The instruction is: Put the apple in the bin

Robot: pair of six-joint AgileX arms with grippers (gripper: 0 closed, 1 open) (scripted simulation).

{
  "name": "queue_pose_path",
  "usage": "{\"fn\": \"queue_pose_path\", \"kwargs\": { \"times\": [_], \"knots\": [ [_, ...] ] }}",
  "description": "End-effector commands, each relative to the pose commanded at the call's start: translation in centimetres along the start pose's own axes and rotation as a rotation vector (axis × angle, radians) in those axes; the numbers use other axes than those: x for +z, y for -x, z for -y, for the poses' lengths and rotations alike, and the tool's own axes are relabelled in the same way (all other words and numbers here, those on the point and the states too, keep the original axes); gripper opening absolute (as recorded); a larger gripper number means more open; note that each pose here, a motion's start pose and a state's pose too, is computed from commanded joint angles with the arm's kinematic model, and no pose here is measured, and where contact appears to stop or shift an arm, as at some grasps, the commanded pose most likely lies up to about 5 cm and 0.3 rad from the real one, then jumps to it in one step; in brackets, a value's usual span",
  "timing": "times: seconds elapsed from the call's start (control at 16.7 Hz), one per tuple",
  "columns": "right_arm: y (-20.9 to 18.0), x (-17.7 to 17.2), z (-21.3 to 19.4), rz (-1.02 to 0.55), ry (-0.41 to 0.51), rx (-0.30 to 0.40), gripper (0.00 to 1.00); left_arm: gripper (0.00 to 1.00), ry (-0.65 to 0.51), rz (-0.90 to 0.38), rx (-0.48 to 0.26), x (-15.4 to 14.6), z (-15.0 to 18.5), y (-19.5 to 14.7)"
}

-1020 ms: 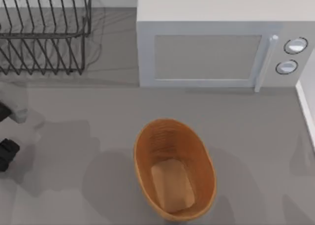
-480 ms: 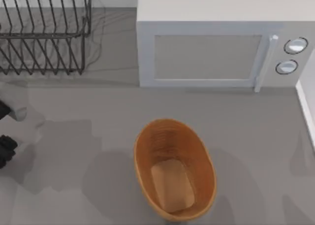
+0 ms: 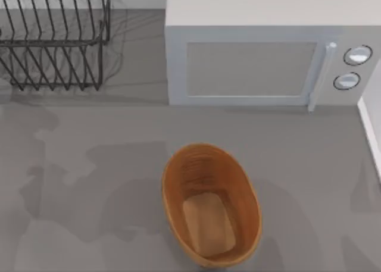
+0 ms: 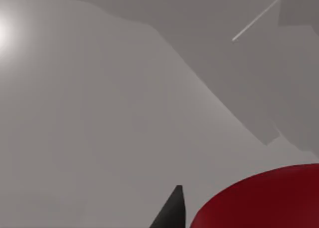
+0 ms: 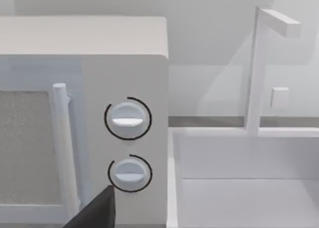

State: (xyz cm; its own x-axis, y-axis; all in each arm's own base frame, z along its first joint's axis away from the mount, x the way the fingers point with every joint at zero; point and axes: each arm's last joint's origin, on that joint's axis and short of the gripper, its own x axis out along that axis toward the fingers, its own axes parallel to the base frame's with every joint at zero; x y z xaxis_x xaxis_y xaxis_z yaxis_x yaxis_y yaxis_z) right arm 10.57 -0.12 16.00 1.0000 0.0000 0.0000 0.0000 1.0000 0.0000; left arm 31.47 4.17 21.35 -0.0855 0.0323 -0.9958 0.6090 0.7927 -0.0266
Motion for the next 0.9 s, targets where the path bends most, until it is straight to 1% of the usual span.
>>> {"fn": "queue_pose_path", "kwargs": {
  "times": [0.12,0.24,0.66,0.78,0.9],
  "knots": [
    [0.0,0.0,0.0,0.000,0.000,0.000,1.00,0.00,0.003,0.008,0.008,-0.5,0.4,2.7],
    [0.0,0.0,0.0,0.000,0.000,0.000,1.00,0.00,0.005,0.023,0.023,-0.9,0.7,4.6],
    [0.0,0.0,0.0,0.000,0.000,0.000,1.00,0.00,0.012,0.026,0.028,-1.0,0.7,4.8],
    [0.0,0.0,0.0,0.000,0.000,0.000,1.00,0.00,0.041,0.034,0.047,-0.5,1.0,5.1],
    [0.0,0.0,0.0,0.000,0.000,0.000,1.00,0.00,0.098,0.049,0.077,0.5,1.5,5.5]
  ]
}}
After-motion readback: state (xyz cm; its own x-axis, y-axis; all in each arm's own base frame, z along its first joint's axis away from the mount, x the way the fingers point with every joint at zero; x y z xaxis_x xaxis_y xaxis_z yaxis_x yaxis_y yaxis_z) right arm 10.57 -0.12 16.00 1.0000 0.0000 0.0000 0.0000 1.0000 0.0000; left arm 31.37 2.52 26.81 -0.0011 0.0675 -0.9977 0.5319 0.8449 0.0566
